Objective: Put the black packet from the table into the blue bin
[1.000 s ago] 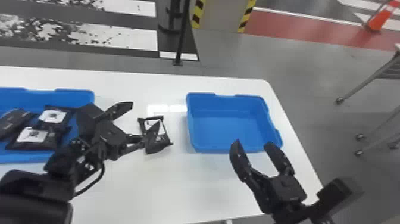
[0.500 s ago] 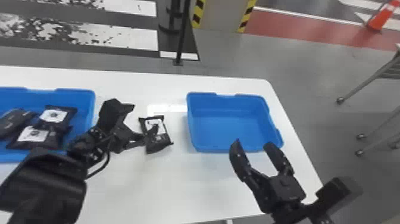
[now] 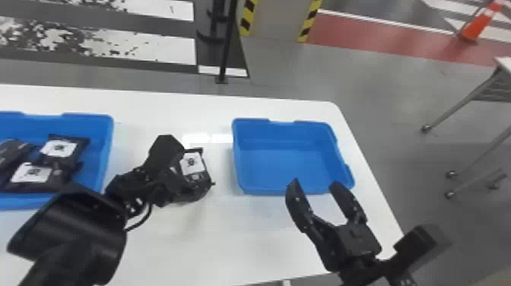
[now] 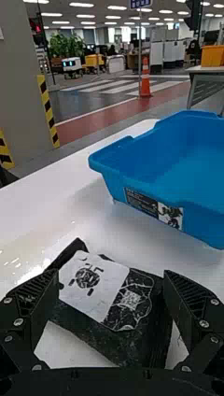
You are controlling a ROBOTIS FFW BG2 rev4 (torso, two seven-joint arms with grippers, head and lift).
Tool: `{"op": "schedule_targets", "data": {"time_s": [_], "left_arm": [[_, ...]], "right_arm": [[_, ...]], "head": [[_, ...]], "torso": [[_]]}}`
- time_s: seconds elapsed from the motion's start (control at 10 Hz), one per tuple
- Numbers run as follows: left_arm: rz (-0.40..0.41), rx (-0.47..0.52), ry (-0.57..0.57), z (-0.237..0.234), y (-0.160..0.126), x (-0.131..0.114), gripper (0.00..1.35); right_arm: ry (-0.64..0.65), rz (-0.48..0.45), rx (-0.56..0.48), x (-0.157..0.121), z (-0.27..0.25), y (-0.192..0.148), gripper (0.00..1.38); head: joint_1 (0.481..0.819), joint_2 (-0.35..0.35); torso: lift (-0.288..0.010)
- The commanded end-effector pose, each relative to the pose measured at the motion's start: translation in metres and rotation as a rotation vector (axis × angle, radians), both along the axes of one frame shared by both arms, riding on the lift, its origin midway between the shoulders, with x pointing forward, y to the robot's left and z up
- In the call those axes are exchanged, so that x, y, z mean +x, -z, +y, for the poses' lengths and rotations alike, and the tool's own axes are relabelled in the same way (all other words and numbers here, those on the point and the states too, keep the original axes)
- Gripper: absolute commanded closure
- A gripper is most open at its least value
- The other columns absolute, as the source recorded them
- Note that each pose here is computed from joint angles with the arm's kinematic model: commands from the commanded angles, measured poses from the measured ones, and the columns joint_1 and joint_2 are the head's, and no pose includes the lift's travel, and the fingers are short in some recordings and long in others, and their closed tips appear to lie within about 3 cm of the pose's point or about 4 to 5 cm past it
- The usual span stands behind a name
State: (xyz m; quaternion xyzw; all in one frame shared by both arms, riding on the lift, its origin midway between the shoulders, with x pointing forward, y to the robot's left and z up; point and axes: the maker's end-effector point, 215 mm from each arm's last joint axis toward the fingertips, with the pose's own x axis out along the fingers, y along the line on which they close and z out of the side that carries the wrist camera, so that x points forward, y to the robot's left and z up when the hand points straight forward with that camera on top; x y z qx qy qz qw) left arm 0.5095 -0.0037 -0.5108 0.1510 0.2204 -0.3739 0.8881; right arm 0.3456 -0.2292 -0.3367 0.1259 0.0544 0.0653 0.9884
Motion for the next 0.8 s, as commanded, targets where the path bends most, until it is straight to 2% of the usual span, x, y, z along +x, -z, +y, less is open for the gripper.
{"op": "schedule_targets", "data": {"time_s": [0.0,0.1,0.2,0.3,0.4,0.5,0.7], "left_arm": [[0.017,0.005,0.004,-0.005,0.006,0.000,0.20],[0.006,0.011,0.003,-0.006,0.005,0.003,0.21],[0.010,0.030,-0.007,-0.003,0.009,0.004,0.34],[0.044,0.049,-0.016,0.003,0.021,0.000,0.71],[0.024,0.070,-0.002,0.005,0.021,0.000,1.10],[0.041,0.090,0.015,0.004,0.027,-0.005,1.21],[-0.015,0.085,0.060,-0.001,0.009,0.006,1.21]], "right_arm": [[-0.003,-0.002,0.001,0.001,0.001,0.000,0.13],[-0.002,0.003,0.005,0.000,0.000,0.002,0.13],[-0.001,0.005,0.008,0.000,0.000,0.004,0.13],[-0.002,0.003,0.007,0.000,0.000,0.002,0.13],[-0.001,0.005,0.011,-0.001,0.000,0.003,0.13],[-0.001,0.005,0.011,-0.001,0.000,0.003,0.13],[-0.002,0.010,0.011,-0.001,0.001,0.006,0.13]], "head": [[0.695,-0.298],[0.695,-0.301],[0.695,-0.302],[0.695,-0.302],[0.695,-0.299],[0.695,-0.298],[0.695,-0.297]], "torso": [[-0.110],[-0.110],[-0.110],[-0.110],[-0.110],[-0.110],[-0.110]]}}
